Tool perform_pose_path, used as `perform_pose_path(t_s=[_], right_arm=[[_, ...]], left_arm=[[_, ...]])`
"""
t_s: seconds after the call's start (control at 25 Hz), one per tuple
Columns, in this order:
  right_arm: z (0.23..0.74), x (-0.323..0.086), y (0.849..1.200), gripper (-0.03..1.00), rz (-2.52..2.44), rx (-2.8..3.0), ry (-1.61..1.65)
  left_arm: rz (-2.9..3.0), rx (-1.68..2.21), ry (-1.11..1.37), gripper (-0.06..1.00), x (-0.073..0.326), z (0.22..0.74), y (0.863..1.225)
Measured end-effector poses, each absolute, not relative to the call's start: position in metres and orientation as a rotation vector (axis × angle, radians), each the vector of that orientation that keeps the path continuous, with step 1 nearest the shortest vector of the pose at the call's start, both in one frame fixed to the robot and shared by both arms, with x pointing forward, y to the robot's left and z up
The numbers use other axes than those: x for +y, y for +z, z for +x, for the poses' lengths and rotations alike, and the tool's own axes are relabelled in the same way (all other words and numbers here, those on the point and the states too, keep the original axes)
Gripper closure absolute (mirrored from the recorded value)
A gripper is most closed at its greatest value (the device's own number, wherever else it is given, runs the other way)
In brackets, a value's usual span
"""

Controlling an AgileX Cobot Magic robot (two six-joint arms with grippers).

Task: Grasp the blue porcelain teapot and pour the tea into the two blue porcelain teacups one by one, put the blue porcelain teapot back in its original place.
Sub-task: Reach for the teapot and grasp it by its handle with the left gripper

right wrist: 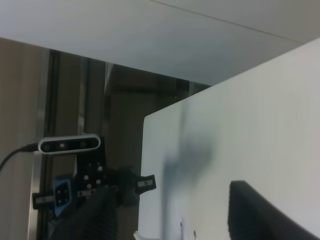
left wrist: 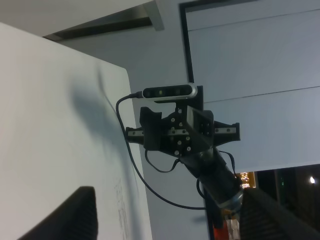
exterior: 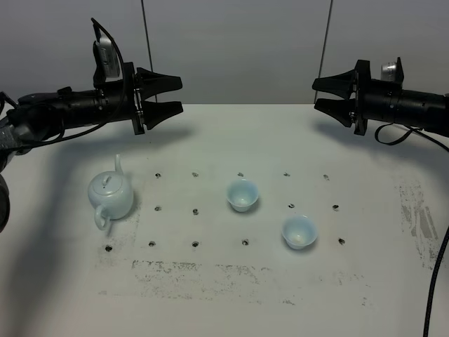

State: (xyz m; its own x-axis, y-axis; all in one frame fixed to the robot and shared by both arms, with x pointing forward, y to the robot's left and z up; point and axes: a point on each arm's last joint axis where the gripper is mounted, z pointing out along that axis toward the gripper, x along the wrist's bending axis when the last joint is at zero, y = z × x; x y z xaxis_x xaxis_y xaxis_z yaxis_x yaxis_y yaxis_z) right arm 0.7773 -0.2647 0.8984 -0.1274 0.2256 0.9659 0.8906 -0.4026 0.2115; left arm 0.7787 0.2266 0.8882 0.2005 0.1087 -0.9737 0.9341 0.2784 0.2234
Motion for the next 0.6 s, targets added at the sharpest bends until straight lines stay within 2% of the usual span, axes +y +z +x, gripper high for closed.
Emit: perform_pose_path(t_s=[0.4, 0.6], right_arm=[[0.777, -0.265, 0.899, 0.47, -1.590, -1.262, -1.580], [0.783, -0.265, 0.920, 0.54, -1.502, -1.517, -1.631]], left_arm=[[1.150, 1.218, -0.787, 0.29, 0.227, 0.779, 0.888], [1.296, 1.121, -0.659, 0.30, 0.227, 0.784, 0.906]])
